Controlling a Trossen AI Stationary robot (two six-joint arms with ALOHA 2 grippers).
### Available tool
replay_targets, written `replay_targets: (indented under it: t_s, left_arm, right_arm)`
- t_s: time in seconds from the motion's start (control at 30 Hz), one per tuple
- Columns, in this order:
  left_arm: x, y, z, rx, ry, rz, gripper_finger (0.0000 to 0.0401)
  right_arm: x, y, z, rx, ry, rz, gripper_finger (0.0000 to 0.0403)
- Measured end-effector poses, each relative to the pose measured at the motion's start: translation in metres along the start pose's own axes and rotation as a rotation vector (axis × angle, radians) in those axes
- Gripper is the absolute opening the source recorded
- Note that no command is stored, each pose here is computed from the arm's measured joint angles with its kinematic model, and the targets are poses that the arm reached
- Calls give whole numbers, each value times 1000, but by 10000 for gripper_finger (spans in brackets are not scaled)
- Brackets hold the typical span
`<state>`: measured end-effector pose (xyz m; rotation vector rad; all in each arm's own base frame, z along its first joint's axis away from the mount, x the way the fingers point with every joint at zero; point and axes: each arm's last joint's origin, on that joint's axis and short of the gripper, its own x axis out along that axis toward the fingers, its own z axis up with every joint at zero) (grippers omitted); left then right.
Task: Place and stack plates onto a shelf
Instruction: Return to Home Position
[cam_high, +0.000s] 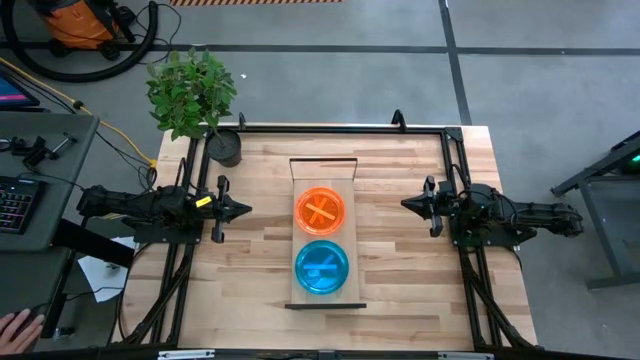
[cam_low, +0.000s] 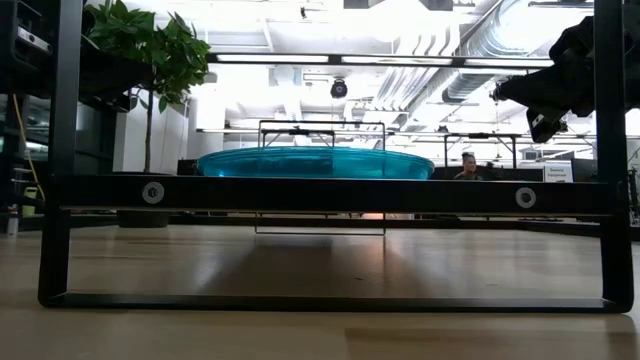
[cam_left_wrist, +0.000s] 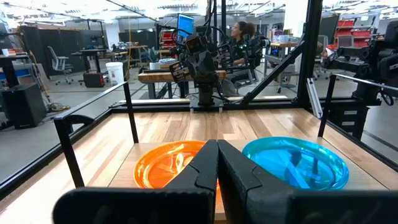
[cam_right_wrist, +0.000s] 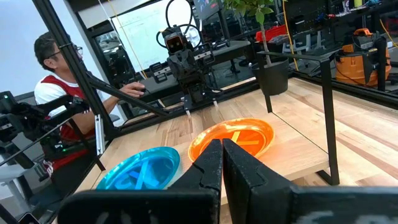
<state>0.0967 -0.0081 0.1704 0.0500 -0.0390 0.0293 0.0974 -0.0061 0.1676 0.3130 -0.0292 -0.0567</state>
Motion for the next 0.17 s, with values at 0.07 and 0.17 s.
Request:
replay_targets:
  t_s: [0.07,0.17]
  left_arm:
    - [0,0,0,0,0,0,1]
    - [0,0,0,0,0,0,1]
  right_arm:
    - [0,0,0,0,0,0,0]
    - [0,0,0,0,0,-1,0]
